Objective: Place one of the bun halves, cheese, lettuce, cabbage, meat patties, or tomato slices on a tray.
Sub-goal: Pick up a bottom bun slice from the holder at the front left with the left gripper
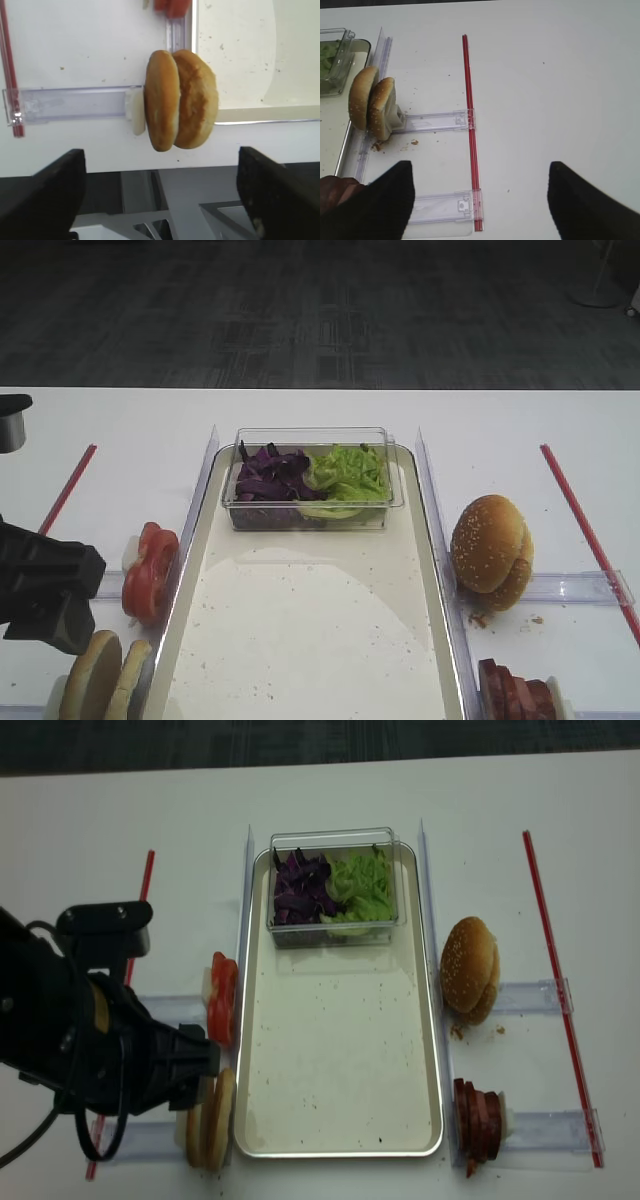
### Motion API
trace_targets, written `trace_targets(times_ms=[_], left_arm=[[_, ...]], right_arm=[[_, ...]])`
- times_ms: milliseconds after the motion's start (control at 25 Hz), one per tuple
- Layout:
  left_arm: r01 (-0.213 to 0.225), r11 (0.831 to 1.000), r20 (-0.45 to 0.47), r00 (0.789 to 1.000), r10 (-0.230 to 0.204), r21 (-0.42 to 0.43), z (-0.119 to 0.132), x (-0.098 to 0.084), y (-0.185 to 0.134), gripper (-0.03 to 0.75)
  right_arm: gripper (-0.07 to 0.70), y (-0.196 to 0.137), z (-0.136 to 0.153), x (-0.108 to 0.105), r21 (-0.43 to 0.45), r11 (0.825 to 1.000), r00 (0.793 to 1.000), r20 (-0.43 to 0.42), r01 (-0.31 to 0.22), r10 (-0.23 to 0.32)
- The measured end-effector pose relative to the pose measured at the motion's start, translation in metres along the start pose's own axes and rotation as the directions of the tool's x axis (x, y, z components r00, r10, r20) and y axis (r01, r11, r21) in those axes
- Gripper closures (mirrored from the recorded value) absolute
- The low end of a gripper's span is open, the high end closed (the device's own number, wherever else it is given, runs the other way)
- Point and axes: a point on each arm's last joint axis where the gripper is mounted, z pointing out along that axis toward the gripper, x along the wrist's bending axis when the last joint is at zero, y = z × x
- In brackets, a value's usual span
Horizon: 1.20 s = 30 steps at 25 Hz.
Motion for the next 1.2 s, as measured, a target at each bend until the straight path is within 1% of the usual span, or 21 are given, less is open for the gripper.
trace_targets(times_ms=[200,240,320,400,560,600,720,840,1000,1200], left_arm=[[0.001,1.000,0.013,1.000,-0.001,0.006,-0.002,-0.015,-0.010,0.151],[0.006,1.000,0.013,1.000,-0.006,0.005,-0.002,-0.018,-0.012,0.151],[-0.004,1.000,0.010,1.000,0.004,0.001,-0.002,-0.024,-0.017,0.151],[0.001,1.000,0.010,1.000,-0.001,-0.004,-0.003,-0.027,-0.020,0.151],[-0.016,1.000,-0.009,1.000,0.016,0.007,0.002,-0.035,-0.024,0.151],[-0.027,0.999,-0.019,0.999,0.027,0.019,0.005,-0.038,-0.024,0.151],[-0.046,0.998,-0.038,0.998,0.048,0.041,0.016,-0.047,-0.023,0.151],[-0.056,0.998,-0.014,0.998,0.056,0.040,0.024,-0.057,-0.020,0.151],[-0.059,0.998,0.001,0.998,0.059,0.028,0.024,-0.067,-0.014,0.151],[-0.071,0.997,-0.010,0.997,0.071,0.011,0.027,-0.077,-0.004,0.151]], right_arm=[[0.061,0.000,0.000,0.000,0.000,1.000,1.000,0.000,0.000,0.000],[0.061,0.000,0.000,0.000,0.000,1.000,1.000,0.000,0.000,0.000],[0.061,0.000,0.000,0.000,0.000,1.000,1.000,0.000,0.000,0.000],[0.061,0.000,0.000,0.000,0.000,1.000,1.000,0.000,0.000,0.000],[0.061,0.000,0.000,0.000,0.000,1.000,1.000,0.000,0.000,0.000],[0.061,0.000,0.000,0.000,0.000,1.000,1.000,0.000,0.000,0.000],[0.061,0.000,0.000,0.000,0.000,1.000,1.000,0.000,0.000,0.000],[0.061,0.000,0.000,0.000,0.000,1.000,1.000,0.000,0.000,0.000],[0.061,0.000,0.000,0.000,0.000,1.000,1.000,0.000,0.000,0.000],[0.061,0.000,0.000,0.000,0.000,1.000,1.000,0.000,0.000,0.000]])
